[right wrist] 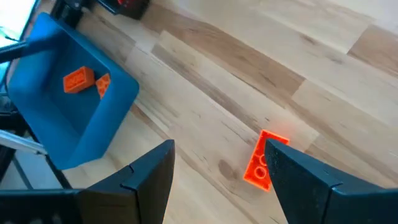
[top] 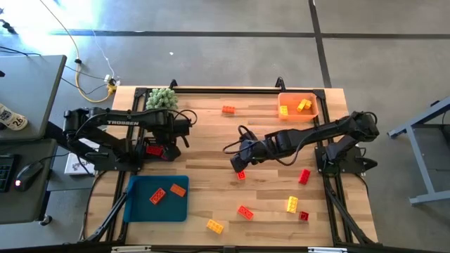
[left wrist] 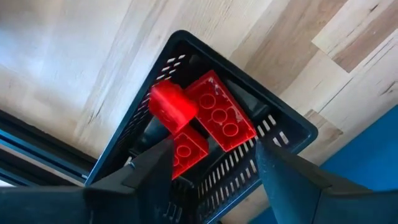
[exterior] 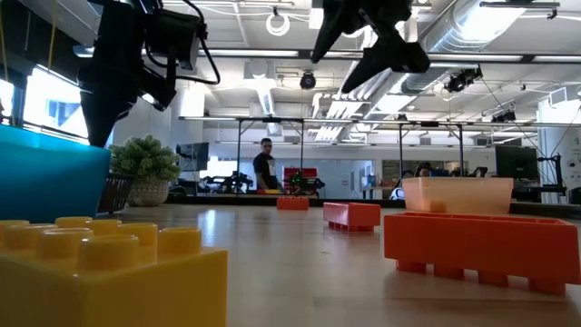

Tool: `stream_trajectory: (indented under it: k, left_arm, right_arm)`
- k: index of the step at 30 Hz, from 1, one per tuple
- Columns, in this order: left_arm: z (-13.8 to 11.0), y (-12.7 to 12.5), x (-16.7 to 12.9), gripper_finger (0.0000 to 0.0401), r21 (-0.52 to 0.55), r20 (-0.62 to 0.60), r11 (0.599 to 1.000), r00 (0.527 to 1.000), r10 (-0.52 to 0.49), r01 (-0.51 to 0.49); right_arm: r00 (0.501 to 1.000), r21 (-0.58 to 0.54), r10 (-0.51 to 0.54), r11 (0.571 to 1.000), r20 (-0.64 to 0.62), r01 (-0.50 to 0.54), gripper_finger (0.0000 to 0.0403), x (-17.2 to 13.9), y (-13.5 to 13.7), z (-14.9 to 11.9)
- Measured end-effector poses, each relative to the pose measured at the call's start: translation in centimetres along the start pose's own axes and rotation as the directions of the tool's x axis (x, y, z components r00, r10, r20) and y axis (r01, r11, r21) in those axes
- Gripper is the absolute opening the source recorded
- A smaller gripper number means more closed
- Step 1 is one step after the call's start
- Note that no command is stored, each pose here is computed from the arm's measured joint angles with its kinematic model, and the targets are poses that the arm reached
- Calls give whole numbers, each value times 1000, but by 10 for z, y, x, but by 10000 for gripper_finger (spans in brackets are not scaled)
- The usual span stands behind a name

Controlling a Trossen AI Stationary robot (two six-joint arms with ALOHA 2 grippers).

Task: Sort & place blocks by color
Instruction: Put the orange game piece into the blue bin

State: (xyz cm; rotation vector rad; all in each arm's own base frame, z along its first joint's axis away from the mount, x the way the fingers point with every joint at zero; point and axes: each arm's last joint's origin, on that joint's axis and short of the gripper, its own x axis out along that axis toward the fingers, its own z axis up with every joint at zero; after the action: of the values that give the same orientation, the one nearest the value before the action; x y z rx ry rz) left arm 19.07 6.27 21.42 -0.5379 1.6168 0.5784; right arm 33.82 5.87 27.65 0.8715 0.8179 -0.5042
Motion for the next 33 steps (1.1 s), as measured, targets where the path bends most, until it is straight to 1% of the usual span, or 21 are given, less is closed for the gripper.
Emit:
stream_trajectory:
  k: [6,11,16,23,28,33]
  left_arm:
    - [-1,-2,-1,212,8,-19,998,998,-56,56]
    - [-2,-1,-2,212,1,-19,998,998,-62,62]
    - [-6,0,-9,212,1,15,997,996,-82,82]
    - [-9,1,-41,212,-17,136,985,977,-167,171]
    - [-12,3,-68,211,-5,249,975,945,-213,221]
    - [-15,4,-87,211,8,338,965,908,-249,262]
  right_arm:
    - [998,-10,-40,999,-54,39,236,18,-2,-6]
    - [992,-6,-81,997,-93,81,236,34,-2,-14]
    - [983,-3,-126,992,-133,126,236,53,-4,-24]
    - [965,11,-188,981,-184,194,236,79,-9,-35]
    - [952,11,-231,971,-202,238,236,95,-14,-41]
    - [940,2,-264,963,-216,271,236,108,-18,-46]
